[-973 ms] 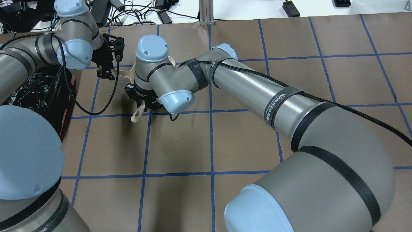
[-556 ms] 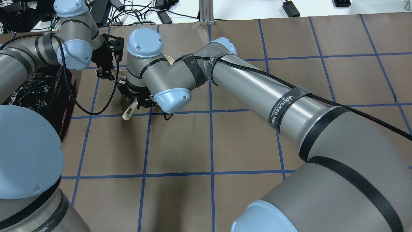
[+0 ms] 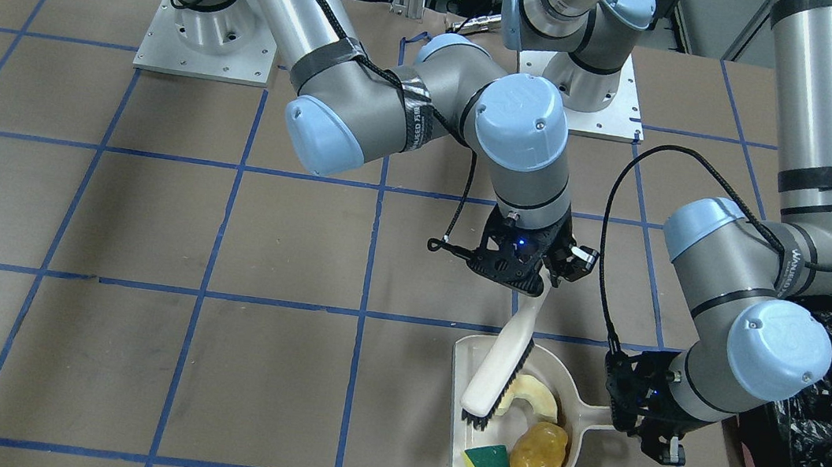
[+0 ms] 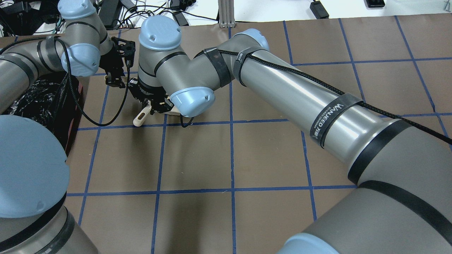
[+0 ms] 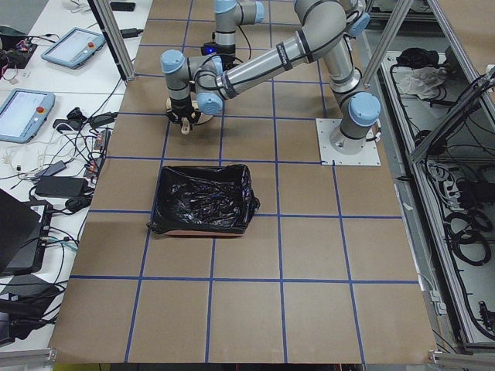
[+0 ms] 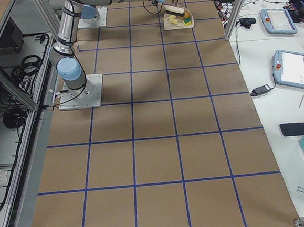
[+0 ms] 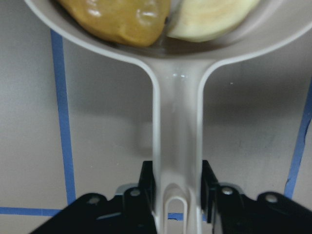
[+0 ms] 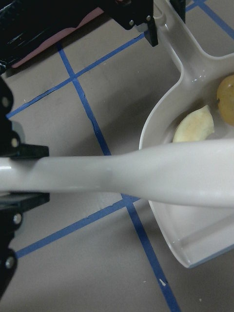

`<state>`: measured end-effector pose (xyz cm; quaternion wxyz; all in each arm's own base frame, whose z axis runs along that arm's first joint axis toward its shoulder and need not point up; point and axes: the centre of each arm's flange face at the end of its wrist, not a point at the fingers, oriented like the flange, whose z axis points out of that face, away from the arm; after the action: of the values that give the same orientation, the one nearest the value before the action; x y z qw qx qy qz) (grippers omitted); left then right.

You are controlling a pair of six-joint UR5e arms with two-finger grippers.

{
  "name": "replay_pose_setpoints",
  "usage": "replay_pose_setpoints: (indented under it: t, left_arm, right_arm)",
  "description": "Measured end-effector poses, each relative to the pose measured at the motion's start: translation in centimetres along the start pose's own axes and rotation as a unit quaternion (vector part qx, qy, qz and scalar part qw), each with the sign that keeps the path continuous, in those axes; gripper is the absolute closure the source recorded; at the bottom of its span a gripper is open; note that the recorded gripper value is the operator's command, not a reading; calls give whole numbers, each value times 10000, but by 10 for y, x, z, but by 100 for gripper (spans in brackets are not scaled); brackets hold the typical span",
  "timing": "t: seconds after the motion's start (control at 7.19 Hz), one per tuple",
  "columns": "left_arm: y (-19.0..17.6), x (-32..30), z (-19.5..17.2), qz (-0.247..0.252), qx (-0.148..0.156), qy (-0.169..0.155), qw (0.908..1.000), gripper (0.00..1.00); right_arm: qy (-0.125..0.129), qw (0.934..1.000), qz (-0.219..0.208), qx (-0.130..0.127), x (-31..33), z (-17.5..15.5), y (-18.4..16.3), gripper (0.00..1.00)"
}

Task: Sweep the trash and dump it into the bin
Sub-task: 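Push the brush further into the dustpan to settle the items, then lift the dustpan over the bin with the left gripper while the right returns the brush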

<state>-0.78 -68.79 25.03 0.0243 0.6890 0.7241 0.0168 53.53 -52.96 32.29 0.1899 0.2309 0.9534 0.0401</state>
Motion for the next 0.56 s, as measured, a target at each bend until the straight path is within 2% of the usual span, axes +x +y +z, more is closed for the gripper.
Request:
replay_pose_setpoints:
  t: [0.14, 0.56]
  left_arm:
    - [2, -1, -1, -35, 124, -22, 9999, 77]
    - [36, 0, -9, -268, 463, -68, 9985, 77]
  right_arm:
    - [130, 9999, 32, 16, 9, -13, -15, 100]
    - [855, 9955, -355, -177, 72, -79, -80, 100]
